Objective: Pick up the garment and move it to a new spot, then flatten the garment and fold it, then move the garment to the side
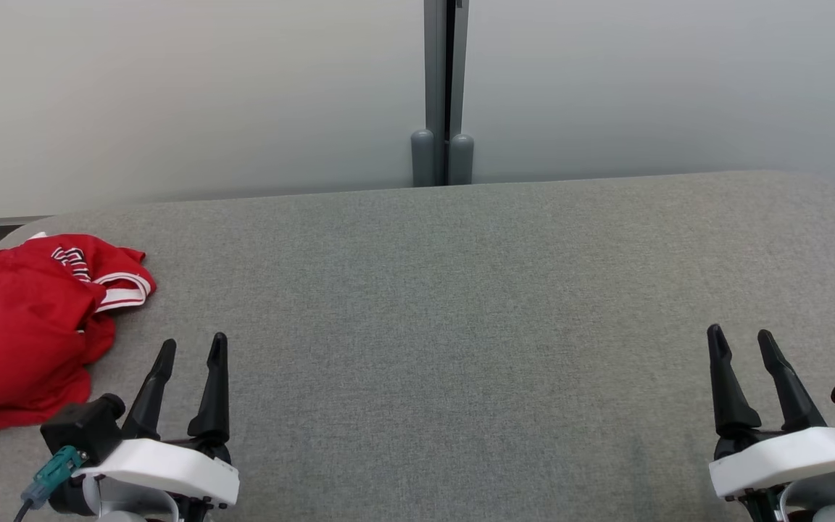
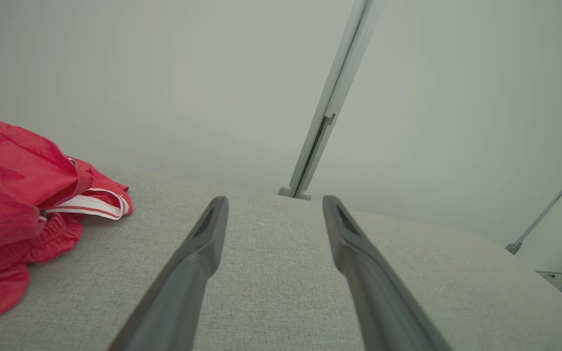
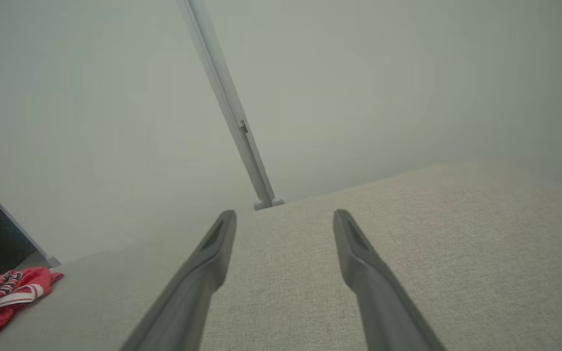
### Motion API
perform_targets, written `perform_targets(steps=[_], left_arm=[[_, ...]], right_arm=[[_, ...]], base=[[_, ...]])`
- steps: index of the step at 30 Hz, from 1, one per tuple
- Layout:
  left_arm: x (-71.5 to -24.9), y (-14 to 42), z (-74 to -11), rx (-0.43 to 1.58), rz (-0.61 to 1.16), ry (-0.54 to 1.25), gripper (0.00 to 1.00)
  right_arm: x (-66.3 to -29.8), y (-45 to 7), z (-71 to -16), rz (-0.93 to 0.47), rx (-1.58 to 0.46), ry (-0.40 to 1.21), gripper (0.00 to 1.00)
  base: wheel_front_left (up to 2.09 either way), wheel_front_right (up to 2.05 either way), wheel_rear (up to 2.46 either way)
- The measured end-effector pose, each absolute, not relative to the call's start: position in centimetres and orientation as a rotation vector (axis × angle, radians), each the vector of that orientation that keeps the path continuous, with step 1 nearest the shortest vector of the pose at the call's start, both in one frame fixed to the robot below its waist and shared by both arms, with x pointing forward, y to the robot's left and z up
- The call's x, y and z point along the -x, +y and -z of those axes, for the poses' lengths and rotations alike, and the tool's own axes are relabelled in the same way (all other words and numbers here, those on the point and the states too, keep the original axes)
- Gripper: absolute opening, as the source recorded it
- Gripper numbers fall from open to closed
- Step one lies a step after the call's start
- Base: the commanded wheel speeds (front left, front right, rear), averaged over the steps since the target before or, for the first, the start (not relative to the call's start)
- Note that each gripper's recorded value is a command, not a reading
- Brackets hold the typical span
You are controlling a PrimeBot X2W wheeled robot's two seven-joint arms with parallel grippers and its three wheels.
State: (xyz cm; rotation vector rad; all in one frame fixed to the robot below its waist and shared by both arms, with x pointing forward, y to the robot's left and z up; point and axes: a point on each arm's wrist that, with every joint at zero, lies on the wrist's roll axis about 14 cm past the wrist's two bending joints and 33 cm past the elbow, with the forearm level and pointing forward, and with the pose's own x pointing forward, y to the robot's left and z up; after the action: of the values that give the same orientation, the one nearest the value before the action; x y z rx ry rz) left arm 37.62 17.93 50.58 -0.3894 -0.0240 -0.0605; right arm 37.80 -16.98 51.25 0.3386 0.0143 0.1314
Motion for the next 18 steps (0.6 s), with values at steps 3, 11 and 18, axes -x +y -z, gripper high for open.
perform_targets(steps=[3,11,18], left_arm=[[-37.51,18.01,-50.27,0.359,0.058,-0.018,1.0],[-37.32,18.12,-49.79,0.278,0.059,-0.012,1.0],[-37.22,18.12,-49.53,0.217,0.062,-0.011,1.0]], right_arm=[[-37.81,-16.93,-50.93,-0.135,-0.307,0.023,1.0],[-37.79,-16.6,-50.51,-0.146,-0.241,0.036,1.0],[-37.69,-16.4,-50.17,-0.154,-0.187,0.045,1.0]], base=[[0.0,0.0,0.0],[0.0,0.0,0.0],[0.0,0.0,0.0]])
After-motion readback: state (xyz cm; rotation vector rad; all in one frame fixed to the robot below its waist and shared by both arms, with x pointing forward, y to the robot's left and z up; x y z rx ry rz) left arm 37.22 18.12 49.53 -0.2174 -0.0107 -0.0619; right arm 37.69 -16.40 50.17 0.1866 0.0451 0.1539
